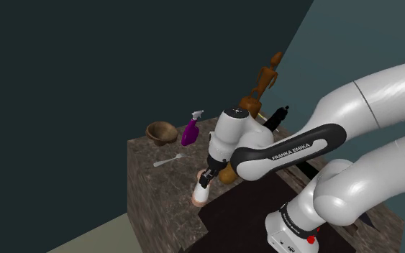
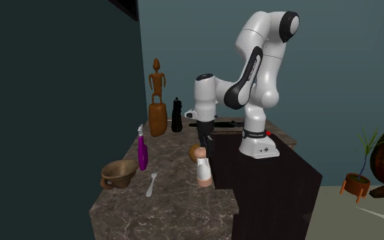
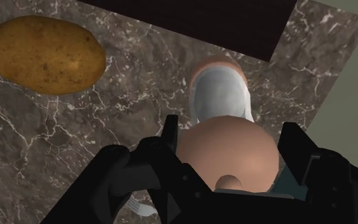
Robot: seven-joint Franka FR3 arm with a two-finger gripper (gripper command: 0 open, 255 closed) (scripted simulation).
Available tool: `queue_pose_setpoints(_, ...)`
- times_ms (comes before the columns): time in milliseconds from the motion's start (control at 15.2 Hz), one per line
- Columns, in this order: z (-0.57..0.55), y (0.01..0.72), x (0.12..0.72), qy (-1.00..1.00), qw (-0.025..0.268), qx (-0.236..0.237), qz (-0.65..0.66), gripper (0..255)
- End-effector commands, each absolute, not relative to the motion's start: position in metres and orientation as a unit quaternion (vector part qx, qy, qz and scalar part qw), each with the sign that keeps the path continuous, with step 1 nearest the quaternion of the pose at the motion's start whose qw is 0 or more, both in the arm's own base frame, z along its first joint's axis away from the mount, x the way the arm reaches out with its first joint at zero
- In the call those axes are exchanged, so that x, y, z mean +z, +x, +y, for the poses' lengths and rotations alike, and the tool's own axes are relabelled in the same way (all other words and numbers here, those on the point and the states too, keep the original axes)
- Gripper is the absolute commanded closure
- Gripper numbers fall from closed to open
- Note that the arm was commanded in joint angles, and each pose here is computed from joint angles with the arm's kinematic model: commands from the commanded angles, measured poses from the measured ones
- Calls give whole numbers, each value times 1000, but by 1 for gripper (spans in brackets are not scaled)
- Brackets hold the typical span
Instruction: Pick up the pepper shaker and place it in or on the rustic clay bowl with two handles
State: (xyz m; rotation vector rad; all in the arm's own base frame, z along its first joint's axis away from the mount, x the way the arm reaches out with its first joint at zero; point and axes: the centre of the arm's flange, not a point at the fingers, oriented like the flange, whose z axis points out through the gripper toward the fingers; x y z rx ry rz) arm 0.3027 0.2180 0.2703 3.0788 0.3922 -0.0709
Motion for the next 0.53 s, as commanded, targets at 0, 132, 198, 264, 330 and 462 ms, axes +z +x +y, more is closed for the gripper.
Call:
queue_pose_setpoints(0,219,302,280,992,19,-23,126,255)
queue_pose_setpoints(132,219,302,290,992,19,-23,126,255)
queue_pose_setpoints(198,219,302,295,992,19,-23,126,255)
queue_pose_setpoints(264,219,302,301,992,19,-23,126,255)
queue_pose_setpoints(330,219,302,306,992,19,-23,126,255)
queue_pose_setpoints(462,219,302,317,992,19,-23,126,255)
